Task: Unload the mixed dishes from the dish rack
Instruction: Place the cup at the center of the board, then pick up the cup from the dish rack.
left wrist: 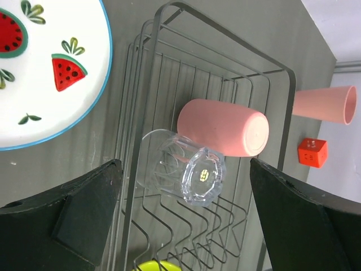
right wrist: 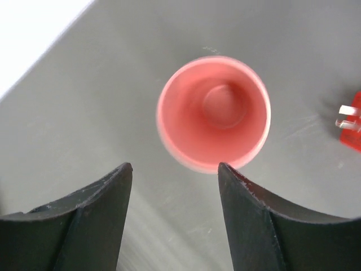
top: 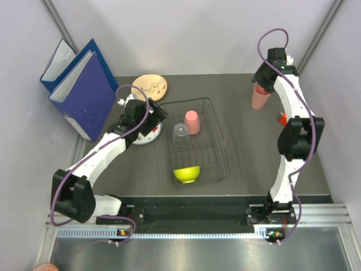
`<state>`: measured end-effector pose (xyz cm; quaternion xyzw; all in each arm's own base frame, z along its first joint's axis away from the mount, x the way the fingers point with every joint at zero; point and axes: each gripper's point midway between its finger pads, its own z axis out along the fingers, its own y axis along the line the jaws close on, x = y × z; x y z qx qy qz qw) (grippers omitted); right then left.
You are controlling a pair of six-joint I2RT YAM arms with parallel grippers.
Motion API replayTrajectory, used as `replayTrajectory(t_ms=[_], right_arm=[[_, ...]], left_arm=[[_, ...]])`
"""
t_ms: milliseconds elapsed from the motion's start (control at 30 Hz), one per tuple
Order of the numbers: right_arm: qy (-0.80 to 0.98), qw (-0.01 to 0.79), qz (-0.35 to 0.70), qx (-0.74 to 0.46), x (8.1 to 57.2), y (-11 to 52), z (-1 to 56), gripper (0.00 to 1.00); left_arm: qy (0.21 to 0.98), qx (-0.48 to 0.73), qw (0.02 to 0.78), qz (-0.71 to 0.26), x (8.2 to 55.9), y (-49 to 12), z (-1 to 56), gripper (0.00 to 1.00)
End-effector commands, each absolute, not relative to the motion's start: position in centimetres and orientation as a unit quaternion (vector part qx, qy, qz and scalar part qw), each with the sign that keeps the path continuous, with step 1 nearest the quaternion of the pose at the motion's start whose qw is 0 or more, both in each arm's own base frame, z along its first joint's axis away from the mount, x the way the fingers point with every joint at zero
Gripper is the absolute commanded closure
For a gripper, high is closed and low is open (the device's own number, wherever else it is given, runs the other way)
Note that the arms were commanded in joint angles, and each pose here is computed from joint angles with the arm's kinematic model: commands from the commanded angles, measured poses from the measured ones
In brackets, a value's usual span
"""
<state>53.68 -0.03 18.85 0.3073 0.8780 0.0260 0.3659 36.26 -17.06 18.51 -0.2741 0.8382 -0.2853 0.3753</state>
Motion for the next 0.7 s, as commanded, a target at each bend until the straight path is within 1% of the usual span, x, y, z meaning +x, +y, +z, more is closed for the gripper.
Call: replayTrajectory(t_ms=[0, 33, 67, 133, 167, 200, 233, 267, 300, 333, 367, 400, 433, 467, 533, 567, 633, 667], right_arm=[[0.777, 0.55, 0.139, 0.272, 51.4, 3.1, 34.2, 0.37], [0.767, 0.57, 0.141, 0.258, 50.4, 4.6, 35.7, 0.34], [0.746, 0.6, 0.151, 0.247, 48.5, 5.1, 38.8, 0.33], [0.746, 0.608, 0.159, 0.219, 46.8, 7.5, 39.4, 0.32], [0.737, 0.619, 0.169, 0.21, 45.2, 8.1, 40.9, 0.32], [0.742, 0.616, 0.174, 0.2, 44.5, 9.2, 39.8, 0.32], [0.746, 0.615, 0.191, 0.169, 43.3, 11.5, 39.7, 0.32], [0.733, 0.629, 0.206, 0.157, 41.5, 12.3, 40.9, 0.32], [0.738, 0.624, 0.21, 0.146, 40.9, 13.5, 38.8, 0.32], [0.729, 0.632, 0.232, 0.127, 38.9, 15.2, 39.4, 0.33], [0.727, 0.631, 0.243, 0.117, 38.1, 16.1, 38.8, 0.33], [0.735, 0.623, 0.245, 0.107, 37.6, 16.9, 36.6, 0.33], [0.731, 0.624, 0.257, 0.101, 36.3, 17.8, 36.6, 0.33], [0.733, 0.621, 0.259, 0.097, 35.8, 18.2, 36.1, 0.33], [0.742, 0.613, 0.256, 0.087, 34.7, 18.9, 34.4, 0.33], [0.741, 0.614, 0.256, 0.086, 34.2, 18.8, 34.4, 0.34], [0.747, 0.61, 0.254, 0.079, 33.4, 19.1, 33.4, 0.34], [0.746, 0.611, 0.254, 0.077, 33.1, 18.9, 33.4, 0.34]], left_arm=[[0.823, -0.233, 0.435, -0.281, 37.3, -17.1, 22.6, 0.01], [0.826, -0.232, 0.441, -0.264, 37.4, -16.7, 22.6, 0.01], [0.827, -0.229, 0.444, -0.257, 37.4, -16.7, 22.8, 0.01], [0.826, -0.214, 0.455, -0.254, 37.5, -17.0, 23.6, 0.01], [0.825, -0.209, 0.459, -0.255, 37.5, -17.2, 23.8, 0.01], [0.828, -0.191, 0.462, -0.255, 37.2, -17.9, 23.9, 0.01], [0.828, -0.182, 0.468, -0.251, 37.3, -18.2, 23.9, 0.01], [0.824, -0.169, 0.478, -0.253, 37.5, -18.8, 24.5, 0.01], [0.828, -0.134, 0.485, -0.247, 37.1, -20.1, 24.7, 0.01], [0.835, -0.115, 0.485, -0.235, 37.4, -20.9, 24.0, 0.01], [0.832, -0.1, 0.497, -0.228, 37.8, -21.5, 24.8, 0.01], [0.836, -0.056, 0.501, -0.215, 37.7, -22.8, 24.5, 0.01], [0.845, -0.035, 0.495, -0.198, 38.3, -23.6, 23.2, 0.01], [0.843, -0.027, 0.503, -0.191, 39.0, -24.1, 24.0, 0.01], [0.86, 0.006, 0.484, -0.162, 39.7, -25.1, 21.9, 0.01], [0.857, 0.011, 0.489, -0.162, 40.3, -25.6, 22.5, 0.01], [0.865, 0.034, 0.477, -0.151, 41.1, -26.4, 20.9, 0.01], [0.863, 0.039, 0.48, -0.152, 41.5, -26.9, 21.2, 0.01]])
